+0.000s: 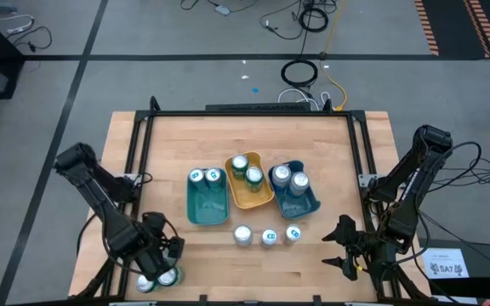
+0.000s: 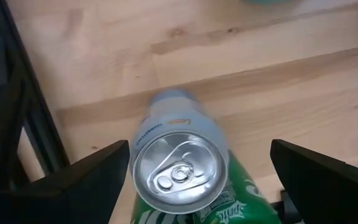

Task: Sort soda cans
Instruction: Move the blue and white soda can to the center

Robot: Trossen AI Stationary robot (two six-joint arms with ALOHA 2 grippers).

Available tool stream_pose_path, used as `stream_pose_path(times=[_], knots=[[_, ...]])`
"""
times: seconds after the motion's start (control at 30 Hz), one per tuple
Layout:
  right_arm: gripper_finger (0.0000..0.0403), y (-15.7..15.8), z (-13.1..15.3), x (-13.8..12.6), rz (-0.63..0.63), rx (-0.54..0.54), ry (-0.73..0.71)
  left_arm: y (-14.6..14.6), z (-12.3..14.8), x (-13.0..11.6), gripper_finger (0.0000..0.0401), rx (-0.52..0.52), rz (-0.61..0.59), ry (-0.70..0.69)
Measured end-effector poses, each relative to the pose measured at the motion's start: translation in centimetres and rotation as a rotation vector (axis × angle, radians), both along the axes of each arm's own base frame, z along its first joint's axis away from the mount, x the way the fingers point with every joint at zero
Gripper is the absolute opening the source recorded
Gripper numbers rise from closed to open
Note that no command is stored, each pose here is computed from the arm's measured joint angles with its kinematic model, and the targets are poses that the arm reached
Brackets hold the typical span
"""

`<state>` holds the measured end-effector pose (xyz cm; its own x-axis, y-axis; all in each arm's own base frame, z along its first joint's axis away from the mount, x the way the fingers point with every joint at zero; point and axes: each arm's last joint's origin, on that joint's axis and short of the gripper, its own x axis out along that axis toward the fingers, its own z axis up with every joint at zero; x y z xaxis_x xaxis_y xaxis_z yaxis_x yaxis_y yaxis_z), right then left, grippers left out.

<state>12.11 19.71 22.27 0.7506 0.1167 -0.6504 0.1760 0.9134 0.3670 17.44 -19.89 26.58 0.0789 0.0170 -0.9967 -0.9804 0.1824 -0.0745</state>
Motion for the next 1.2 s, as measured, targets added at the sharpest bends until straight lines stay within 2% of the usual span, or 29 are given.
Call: stream_pose_path(times=[0.2,0.77,1.07,1.2], knots=[[0.0327,0.0,0.0,0.0,0.003,0.006,0.007,-0.7,-1.1,0.3,0.0400,-0.019,-0.002,0.082],[0.0327,0.0,0.0,0.0,0.005,0.006,0.006,-1.5,-3.0,0.9,0.0398,-0.018,0.025,0.098],[0.0327,0.0,0.0,0.0,0.005,0.006,0.006,-1.3,-3.2,0.8,0.0327,-0.020,0.047,0.123],[0.0327,0.0,0.0,0.0,0.010,0.000,0.005,-1.1,-3.0,1.0,0.0318,-0.011,0.051,0.117]])
